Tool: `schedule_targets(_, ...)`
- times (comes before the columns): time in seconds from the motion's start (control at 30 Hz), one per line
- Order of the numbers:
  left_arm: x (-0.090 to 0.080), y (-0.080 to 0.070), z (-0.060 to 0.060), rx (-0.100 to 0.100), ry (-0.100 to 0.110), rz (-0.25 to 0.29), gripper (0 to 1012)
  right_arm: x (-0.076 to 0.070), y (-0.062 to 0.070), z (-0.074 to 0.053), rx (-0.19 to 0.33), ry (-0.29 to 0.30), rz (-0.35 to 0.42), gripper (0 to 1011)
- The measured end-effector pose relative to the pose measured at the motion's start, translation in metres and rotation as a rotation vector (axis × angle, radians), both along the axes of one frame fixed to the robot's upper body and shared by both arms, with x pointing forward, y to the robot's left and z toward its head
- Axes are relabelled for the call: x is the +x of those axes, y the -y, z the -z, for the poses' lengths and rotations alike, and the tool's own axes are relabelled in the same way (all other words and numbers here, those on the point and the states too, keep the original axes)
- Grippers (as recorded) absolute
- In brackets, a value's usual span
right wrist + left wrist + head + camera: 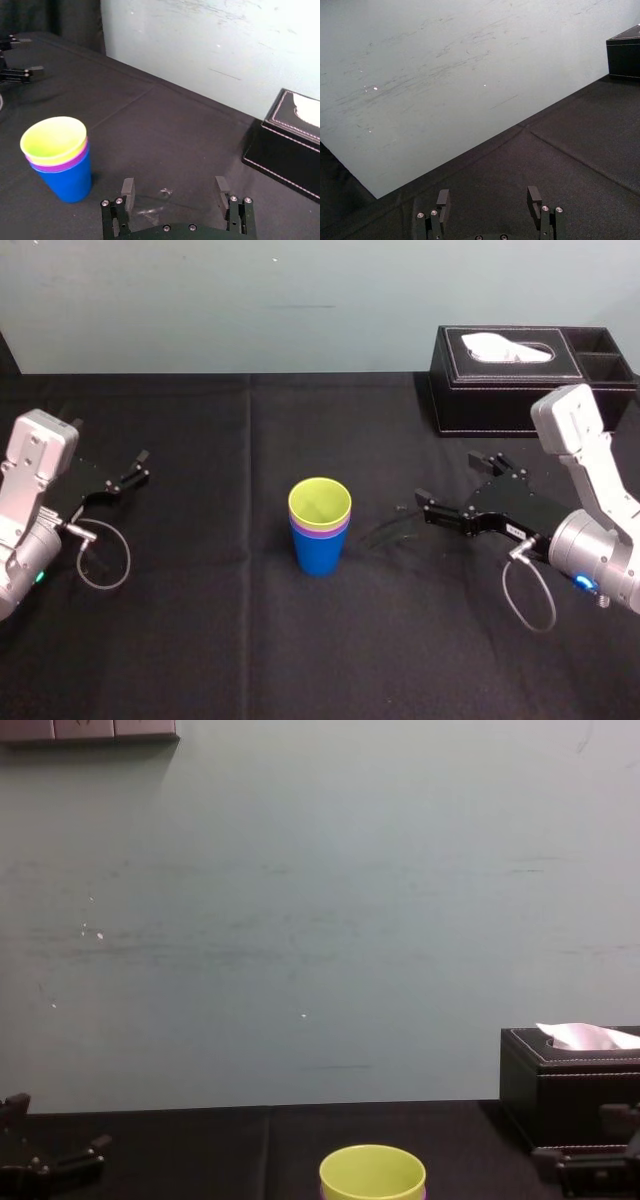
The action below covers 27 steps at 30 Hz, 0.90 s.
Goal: Stack the three plastic cups sequentially using one hand.
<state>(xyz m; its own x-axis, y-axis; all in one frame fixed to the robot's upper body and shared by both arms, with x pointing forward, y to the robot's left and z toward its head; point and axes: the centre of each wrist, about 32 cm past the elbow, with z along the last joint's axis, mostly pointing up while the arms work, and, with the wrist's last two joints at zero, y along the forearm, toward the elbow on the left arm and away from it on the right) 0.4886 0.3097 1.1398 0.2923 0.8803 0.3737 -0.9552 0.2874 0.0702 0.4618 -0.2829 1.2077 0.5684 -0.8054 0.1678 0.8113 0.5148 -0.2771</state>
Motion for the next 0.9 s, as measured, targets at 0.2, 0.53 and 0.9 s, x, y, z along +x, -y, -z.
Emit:
schedule_targets(0.2, 0.0000, 0.0000, 0.0000, 0.000, 0.000, 0.000, 1011, 0.0000, 0.0001, 0.0001, 0.000, -0.001, 0.000, 1003)
schedule_targets(0.53, 0.0000, 0.0000, 0.0000, 0.000, 0.000, 0.000, 1011, 0.0000, -0.0006, -0.0009, -0.001, 0.001, -0.005, 1003)
schedule_targets(0.9, 0.0000, 0.0000, 0.0000, 0.000, 0.000, 0.000, 1011, 0.0001, -0.0009, -0.0014, -0.001, 0.002, -0.008, 1002)
